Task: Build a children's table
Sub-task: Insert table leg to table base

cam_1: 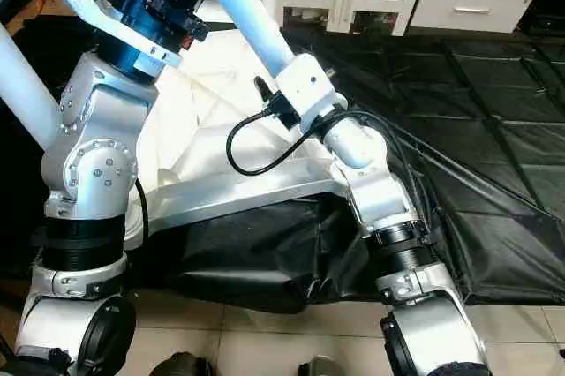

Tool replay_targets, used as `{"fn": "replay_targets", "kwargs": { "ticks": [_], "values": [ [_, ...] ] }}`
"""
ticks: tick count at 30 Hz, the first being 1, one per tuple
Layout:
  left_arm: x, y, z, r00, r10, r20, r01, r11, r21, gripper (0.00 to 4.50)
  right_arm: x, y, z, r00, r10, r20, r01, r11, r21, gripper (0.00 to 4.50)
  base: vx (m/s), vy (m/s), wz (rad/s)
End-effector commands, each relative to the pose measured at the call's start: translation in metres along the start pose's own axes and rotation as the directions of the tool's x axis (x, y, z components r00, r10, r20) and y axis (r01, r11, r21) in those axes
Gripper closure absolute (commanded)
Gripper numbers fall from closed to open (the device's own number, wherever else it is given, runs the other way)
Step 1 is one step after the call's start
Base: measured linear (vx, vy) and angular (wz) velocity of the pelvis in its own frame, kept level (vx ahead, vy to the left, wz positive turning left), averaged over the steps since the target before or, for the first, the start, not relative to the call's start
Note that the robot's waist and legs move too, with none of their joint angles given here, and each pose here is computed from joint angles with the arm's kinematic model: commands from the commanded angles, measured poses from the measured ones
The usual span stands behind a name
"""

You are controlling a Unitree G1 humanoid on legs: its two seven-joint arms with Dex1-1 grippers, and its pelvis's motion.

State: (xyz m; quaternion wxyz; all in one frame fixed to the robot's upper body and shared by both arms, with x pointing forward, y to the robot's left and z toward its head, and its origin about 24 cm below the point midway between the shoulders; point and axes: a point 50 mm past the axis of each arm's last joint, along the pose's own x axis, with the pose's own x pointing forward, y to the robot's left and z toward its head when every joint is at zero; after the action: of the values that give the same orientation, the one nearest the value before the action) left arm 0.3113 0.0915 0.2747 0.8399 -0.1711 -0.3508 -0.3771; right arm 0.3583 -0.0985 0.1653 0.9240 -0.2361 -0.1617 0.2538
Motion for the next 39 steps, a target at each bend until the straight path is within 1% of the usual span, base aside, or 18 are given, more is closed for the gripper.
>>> {"fn": "replay_targets", "kwargs": {
  "ticks": [1, 6, 9, 11, 12, 16, 17, 21, 22, 25, 27, 28, 32, 35, 36, 37, 38, 39],
  "values": [
    [0.003, -0.003, 0.006, 1.000, -0.013, 0.021, 0.013, 1.000, 0.022, 2.89, 0.002, -0.003, 0.002, 1.000, -0.009, 0.006, 0.009, 1.000, -0.019, 0.97, 0.000, 0.000, 0.00],
    [0.003, -0.002, 0.006, 1.000, -0.014, 0.021, 0.013, 1.000, 0.027, 2.89, 0.002, -0.002, 0.002, 1.000, -0.003, 0.006, 0.003, 1.000, -0.013, 0.97, 0.000, 0.000, 0.00],
    [0.003, -0.002, 0.006, 1.000, -0.014, 0.022, 0.013, 0.999, 0.029, 2.89, 0.002, -0.001, 0.002, 1.000, 0.003, 0.009, -0.003, 1.000, -0.006, 1.37, 0.000, 0.000, 0.00],
    [0.003, -0.002, 0.006, 1.000, -0.014, 0.022, 0.014, 0.999, 0.029, 2.89, 0.002, 0.000, 0.002, 1.000, 0.007, 0.010, -0.007, 1.000, -0.002, 1.46, 0.000, 0.000, 0.00],
    [0.003, -0.002, 0.006, 1.000, -0.016, 0.023, 0.015, 0.999, 0.028, 2.89, 0.002, 0.000, 0.002, 1.000, 0.011, 0.010, -0.011, 1.000, -0.001, 1.70, 0.000, 0.000, 0.00],
    [0.003, -0.002, 0.006, 1.000, -0.019, 0.022, 0.018, 0.999, 0.026, 2.89, 0.001, 0.001, 0.002, 1.000, 0.018, 0.009, -0.018, 1.000, -0.001, 1.92, 0.000, 0.000, 0.00],
    [0.003, -0.002, 0.006, 1.000, -0.019, 0.022, 0.018, 0.999, 0.026, 2.89, 0.001, 0.001, 0.002, 1.000, 0.018, 0.009, -0.018, 1.000, -0.001, 2.15, 0.000, 0.000, 0.00],
    [0.003, -0.003, 0.006, 1.000, -0.022, 0.020, 0.021, 0.999, 0.026, 2.89, 0.001, 0.002, 0.002, 1.000, 0.023, 0.010, -0.023, 1.000, 0.000, 2.34, 0.000, 0.000, 0.00],
    [0.003, -0.003, 0.006, 1.000, -0.024, 0.017, 0.023, 0.999, 0.026, 2.89, 0.001, 0.002, 0.002, 1.000, 0.024, 0.011, -0.024, 1.000, 0.000, 2.53, 0.000, 0.000, 0.00],
    [0.003, -0.003, 0.004, 1.000, -0.020, 0.006, 0.019, 0.999, 0.036, 2.89, 0.001, 0.002, 0.001, 1.000, 0.028, 0.011, -0.028, 1.000, 0.001, 2.57, 0.000, 0.000, 0.00],
    [0.003, -0.001, 0.002, 1.000, 0.015, -0.008, -0.015, 0.998, 0.058, 2.89, 0.001, 0.002, 0.001, 0.999, 0.030, 0.011, -0.030, 1.000, 0.003, 2.62, 0.000, 0.000, 0.00],
    [0.003, -0.001, 0.001, 1.000, 0.011, -0.011, -0.011, 0.999, 0.049, 2.33, 0.000, 0.002, 0.001, 0.999, 0.031, 0.011, -0.031, 0.999, 0.006, 2.63, 0.000, 0.000, 0.00],
    [0.001, -0.001, -0.002, 1.000, 0.007, -0.026, -0.006, 1.000, 0.013, 2.11, -0.001, -0.001, -0.002, 1.000, 0.022, -0.003, -0.022, 0.999, 0.030, 2.64, 0.000, 0.000, 0.00],
    [-0.002, 0.000, -0.003, 0.999, 0.019, -0.035, -0.019, 1.000, 0.012, 1.77, -0.006, -0.014, -0.010, 0.999, -0.024, -0.036, 0.028, 0.995, 0.097, 2.64, 0.000, 0.000, 0.00],
    [-0.004, 0.002, -0.006, 0.998, 0.035, -0.047, -0.035, 0.999, 0.015, 1.72, -0.012, -0.028, -0.017, 0.995, -0.071, -0.067, 0.079, 0.988, 0.135, 2.64, 0.000, 0.000, 0.00],
    [-0.006, 0.004, -0.008, 0.997, 0.047, -0.057, -0.046, 0.999, 0.019, 1.68, -0.016, -0.038, -0.022, 0.991, -0.103, -0.087, 0.116, 0.981, 0.159, 2.64, 0.000, 0.000, 0.00],
    [-0.008, 0.005, -0.009, 0.996, 0.058, -0.066, -0.057, 0.998, 0.027, 1.48, -0.020, -0.045, -0.025, 0.987, -0.125, -0.102, 0.142, 0.975, 0.173, 2.64, 0.000, 0.000, 0.00],
    [-0.010, 0.007, -0.013, 0.993, 0.079, -0.085, -0.076, 0.996, 0.038, 1.48, -0.029, -0.058, -0.032, 0.978, -0.164, -0.132, 0.188, 0.964, 0.189, 2.64, 0.000, 0.000, 0.00]
  ]
}}
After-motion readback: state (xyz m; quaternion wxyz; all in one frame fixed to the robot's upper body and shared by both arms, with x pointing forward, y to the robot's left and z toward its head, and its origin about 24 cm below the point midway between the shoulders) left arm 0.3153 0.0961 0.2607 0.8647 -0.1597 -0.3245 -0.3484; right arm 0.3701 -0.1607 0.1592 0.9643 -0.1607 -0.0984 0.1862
